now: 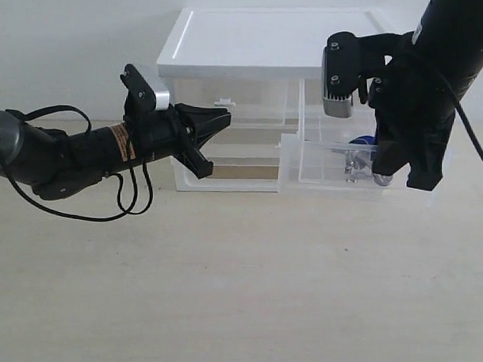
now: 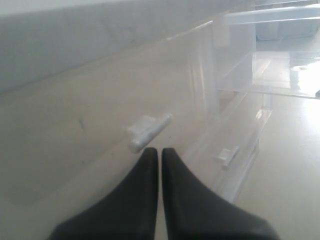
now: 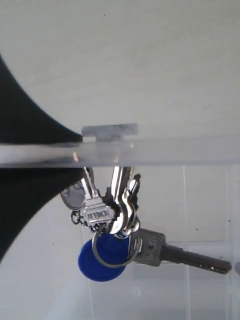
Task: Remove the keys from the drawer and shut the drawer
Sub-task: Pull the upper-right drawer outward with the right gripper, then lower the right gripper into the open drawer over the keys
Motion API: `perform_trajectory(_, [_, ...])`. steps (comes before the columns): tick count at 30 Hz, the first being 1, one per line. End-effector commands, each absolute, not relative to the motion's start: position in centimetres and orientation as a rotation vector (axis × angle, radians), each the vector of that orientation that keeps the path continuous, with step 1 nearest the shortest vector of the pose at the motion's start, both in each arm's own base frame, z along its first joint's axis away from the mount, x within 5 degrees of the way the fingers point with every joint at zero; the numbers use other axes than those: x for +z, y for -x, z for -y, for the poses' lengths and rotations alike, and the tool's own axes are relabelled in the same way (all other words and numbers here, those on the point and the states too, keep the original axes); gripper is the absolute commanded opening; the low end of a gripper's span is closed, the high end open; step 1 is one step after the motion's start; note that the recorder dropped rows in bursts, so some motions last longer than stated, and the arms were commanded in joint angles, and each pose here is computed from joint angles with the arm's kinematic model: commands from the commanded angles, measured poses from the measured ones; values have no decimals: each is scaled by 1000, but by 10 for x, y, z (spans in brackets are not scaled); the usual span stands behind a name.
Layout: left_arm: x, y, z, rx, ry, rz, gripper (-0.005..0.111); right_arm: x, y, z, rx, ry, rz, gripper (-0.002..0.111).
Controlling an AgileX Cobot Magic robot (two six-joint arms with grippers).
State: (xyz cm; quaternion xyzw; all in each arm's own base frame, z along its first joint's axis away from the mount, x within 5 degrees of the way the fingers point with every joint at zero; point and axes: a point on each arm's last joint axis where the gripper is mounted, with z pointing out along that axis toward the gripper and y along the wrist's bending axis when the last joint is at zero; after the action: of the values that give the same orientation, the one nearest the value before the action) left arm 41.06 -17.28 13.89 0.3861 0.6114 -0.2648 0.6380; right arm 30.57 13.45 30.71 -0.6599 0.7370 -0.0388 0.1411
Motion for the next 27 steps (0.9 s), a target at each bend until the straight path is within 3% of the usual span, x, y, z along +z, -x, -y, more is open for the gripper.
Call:
perform_trajectory(1, [144,-428,169,-511,-725,-1490,4,312,-306,-135,-141,1770,-2194,21])
perform_trajectory(3, [144,-428,169,-511,-725,-1490,4,313,-308,-134,-168,1741,-2191,42])
perform_trajectory(5, [144,-428,169,-511,-727,-1490,4,313,-310,-134,-175,1710,-2202,53])
perform_trajectory(10, [143,-428,168,-504,-729,-1502,4,321,-310,-130,-233,1610,-2226,55])
perform_trajectory(13, [143,-429,168,-503,-729,-1505,4,350,-297,-125,-233,1476,-2153,55])
perform_trajectory(16, [142,-429,168,-498,-730,-1513,4,368,-284,-118,-247,1406,-2143,41])
perform_trajectory(21, [142,-429,168,-496,-730,-1517,4,378,-278,-116,-143,1120,-2229,0])
perform_trajectory(27, [142,-429,168,-498,-729,-1518,4,368,-269,-121,48,959,-2464,8])
